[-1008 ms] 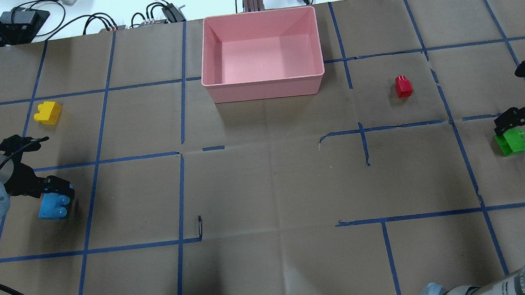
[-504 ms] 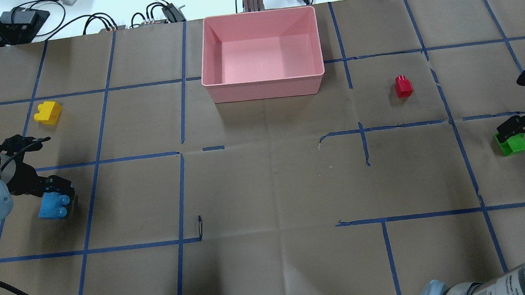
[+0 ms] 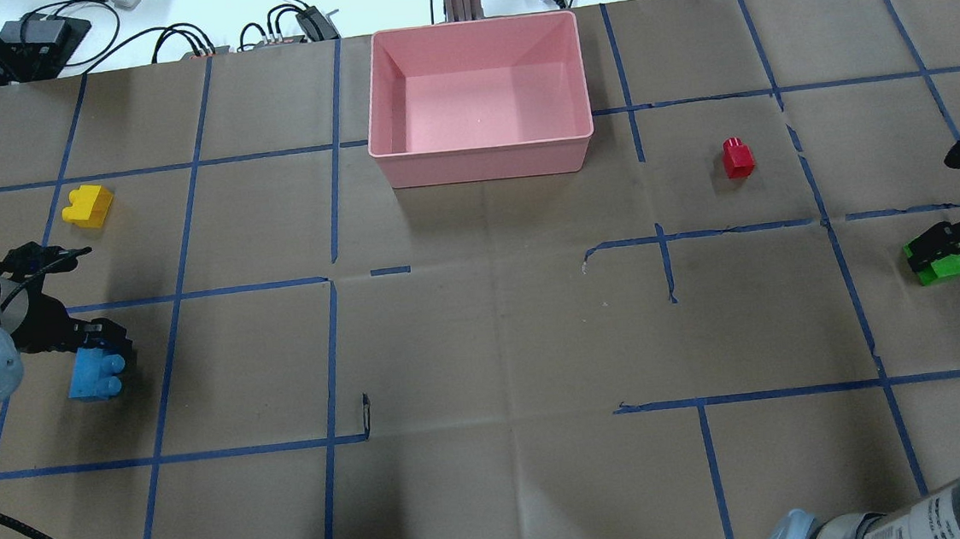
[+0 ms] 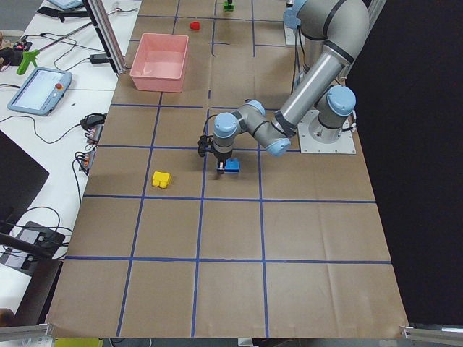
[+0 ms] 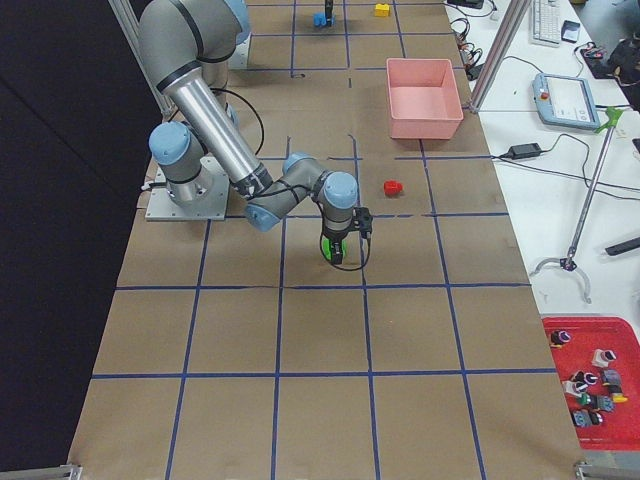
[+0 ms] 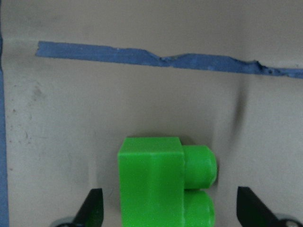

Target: Put all blocks into box

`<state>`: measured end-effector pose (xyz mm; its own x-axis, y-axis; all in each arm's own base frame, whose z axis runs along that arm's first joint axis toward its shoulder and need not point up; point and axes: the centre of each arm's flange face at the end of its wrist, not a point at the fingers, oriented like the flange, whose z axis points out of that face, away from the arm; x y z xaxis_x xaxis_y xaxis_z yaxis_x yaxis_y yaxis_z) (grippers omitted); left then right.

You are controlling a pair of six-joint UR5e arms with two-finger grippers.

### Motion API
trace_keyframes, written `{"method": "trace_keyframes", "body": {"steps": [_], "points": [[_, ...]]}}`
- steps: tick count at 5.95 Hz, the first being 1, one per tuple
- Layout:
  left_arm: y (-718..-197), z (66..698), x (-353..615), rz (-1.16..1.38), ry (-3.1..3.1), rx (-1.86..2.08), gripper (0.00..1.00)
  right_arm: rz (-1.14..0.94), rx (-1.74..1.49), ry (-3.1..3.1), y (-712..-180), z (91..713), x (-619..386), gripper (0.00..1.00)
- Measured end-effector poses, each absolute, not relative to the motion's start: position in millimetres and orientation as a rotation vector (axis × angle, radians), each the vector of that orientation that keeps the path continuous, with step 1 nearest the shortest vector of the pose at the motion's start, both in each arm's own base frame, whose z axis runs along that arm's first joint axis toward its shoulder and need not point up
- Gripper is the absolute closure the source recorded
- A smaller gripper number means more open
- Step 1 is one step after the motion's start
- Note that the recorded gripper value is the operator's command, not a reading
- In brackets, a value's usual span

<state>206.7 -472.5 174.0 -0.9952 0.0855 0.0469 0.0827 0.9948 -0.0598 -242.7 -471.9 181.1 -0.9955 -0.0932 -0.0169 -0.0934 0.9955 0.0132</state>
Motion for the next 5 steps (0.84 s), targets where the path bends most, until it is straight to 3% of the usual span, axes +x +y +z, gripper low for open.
{"method": "trace_keyframes", "body": {"steps": [1, 3, 4, 5], "points": [[-473, 178, 207, 0.100, -3.093, -0.132, 0.88, 0.012, -0.148, 3.120, -473, 182, -243, 0.12], [-479, 188, 208, 0.143, -3.098, -0.137, 0.94, 0.005, -0.146, 3.112, -474, 180, -243, 0.16], [-485, 195, 207, 0.180, -3.096, -0.151, 0.94, 0.013, -0.145, 3.106, -475, 176, -243, 0.29], [-498, 210, 201, 0.230, -3.100, -0.185, 0.94, 0.018, -0.147, 3.104, -475, 174, -244, 0.53]]}}
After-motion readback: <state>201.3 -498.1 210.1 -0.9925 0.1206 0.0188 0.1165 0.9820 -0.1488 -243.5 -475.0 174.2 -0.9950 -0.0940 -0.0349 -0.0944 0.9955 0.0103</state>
